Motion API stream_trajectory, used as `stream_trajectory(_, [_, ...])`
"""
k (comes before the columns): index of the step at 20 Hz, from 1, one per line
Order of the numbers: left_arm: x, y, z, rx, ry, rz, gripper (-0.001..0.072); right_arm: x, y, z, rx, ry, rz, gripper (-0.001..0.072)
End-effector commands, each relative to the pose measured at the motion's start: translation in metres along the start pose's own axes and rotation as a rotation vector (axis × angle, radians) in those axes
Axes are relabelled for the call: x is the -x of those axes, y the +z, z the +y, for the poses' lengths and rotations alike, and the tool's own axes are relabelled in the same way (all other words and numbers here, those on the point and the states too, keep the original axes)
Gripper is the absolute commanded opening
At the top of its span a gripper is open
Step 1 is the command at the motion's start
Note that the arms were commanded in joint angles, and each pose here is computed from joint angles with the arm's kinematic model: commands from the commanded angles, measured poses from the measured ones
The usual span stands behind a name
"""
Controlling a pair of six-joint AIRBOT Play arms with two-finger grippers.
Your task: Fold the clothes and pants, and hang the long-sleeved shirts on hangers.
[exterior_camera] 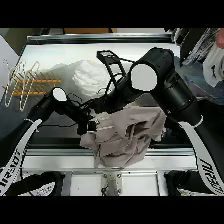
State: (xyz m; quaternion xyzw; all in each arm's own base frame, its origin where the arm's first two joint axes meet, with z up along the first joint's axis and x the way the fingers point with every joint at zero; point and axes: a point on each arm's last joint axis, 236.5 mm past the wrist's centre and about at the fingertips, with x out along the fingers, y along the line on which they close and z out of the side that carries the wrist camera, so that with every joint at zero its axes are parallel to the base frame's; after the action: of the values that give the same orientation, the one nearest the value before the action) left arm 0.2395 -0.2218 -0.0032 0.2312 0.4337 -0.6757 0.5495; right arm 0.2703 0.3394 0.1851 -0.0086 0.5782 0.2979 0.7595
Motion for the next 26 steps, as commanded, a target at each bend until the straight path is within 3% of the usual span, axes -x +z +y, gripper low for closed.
stream_trajectory(1, [0.000,0.000,0.001,0.000,0.002,0.000,0.0012,0.000,0.001,0.004,0.002,0.013,-0.005,0.0373])
stream_trajectory(2, [0.000,0.000,0.001,0.000,0.002,0.000,0.0012,0.000,0.001,0.003,0.003,0.012,-0.002,0.0485])
stream_trajectory(3, [0.000,0.000,0.000,0.000,0.001,0.000,0.0012,0.000,-0.001,0.003,0.003,0.010,0.002,0.0493])
stream_trajectory(10, [0.000,0.000,0.001,0.000,0.002,0.001,0.0012,0.024,-0.025,-0.010,0.106,-0.032,0.061,0.0494])
stream_trajectory(17, [0.000,0.000,0.001,0.000,0.002,0.000,0.0012,0.080,-0.013,-0.046,0.281,-0.015,-0.059,0.0494])
stream_trajectory(21, [0.000,0.000,0.001,0.000,0.002,0.000,0.0012,0.090,-0.006,-0.069,0.234,-0.046,-0.088,0.0491])
stream_trajectory(24, [0.000,0.000,0.001,0.000,0.002,0.001,0.0012,0.092,-0.004,-0.075,0.493,-0.068,-0.091,0.0491])
stream_trajectory(26, [0.000,0.000,0.000,0.000,0.001,0.001,0.0012,0.100,-0.003,-0.089,0.551,-0.049,-0.105,0.0491])
